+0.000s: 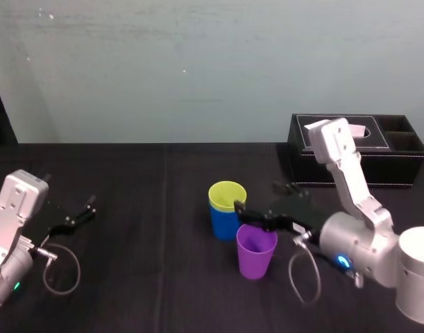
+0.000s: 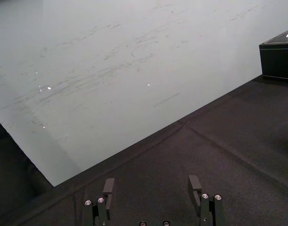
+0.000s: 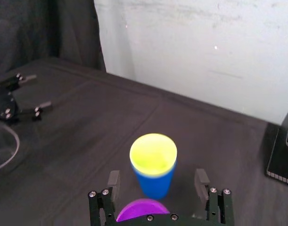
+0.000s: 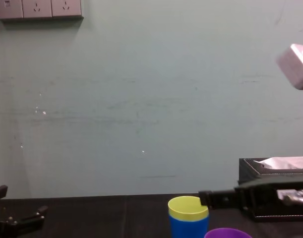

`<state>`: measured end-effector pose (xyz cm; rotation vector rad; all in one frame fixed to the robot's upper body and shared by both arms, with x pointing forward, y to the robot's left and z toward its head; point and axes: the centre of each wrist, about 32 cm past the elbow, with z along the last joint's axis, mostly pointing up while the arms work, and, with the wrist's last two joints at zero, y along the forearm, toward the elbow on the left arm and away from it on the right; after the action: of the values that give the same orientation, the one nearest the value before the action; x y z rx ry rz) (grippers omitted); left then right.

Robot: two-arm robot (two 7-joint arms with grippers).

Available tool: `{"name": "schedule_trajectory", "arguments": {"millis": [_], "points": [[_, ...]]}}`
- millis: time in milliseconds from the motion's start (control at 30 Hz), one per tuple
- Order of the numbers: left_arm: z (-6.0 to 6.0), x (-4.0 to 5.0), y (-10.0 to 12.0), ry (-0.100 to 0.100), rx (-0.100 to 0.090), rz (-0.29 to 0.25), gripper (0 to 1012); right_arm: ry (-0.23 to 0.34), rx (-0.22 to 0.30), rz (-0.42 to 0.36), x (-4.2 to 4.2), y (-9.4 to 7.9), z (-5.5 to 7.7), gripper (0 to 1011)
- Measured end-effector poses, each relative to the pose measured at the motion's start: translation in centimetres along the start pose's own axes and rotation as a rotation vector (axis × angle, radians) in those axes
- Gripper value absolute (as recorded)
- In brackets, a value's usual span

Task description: Stack the three plastic cups sequentially using one hand.

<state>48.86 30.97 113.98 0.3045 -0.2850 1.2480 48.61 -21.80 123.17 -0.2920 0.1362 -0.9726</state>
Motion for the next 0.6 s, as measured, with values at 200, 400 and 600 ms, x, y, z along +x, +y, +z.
{"name": "schedule_trajectory", "arguments": {"millis": [200, 400, 600], "points": [[0.0, 0.00, 0.0, 0.000, 0.000, 0.000, 1000, 0.006, -0.042, 0.006, -0.43, -2.0, -0.5, 1003], [0.0, 0.00, 0.0, 0.000, 0.000, 0.000, 1000, 0.008, -0.087, 0.002, -0.91, -3.7, -1.3, 1003], [0.0, 0.00, 0.0, 0.000, 0.000, 0.000, 1000, -0.004, -0.110, -0.009, -1.39, -4.8, -2.2, 1003]]}}
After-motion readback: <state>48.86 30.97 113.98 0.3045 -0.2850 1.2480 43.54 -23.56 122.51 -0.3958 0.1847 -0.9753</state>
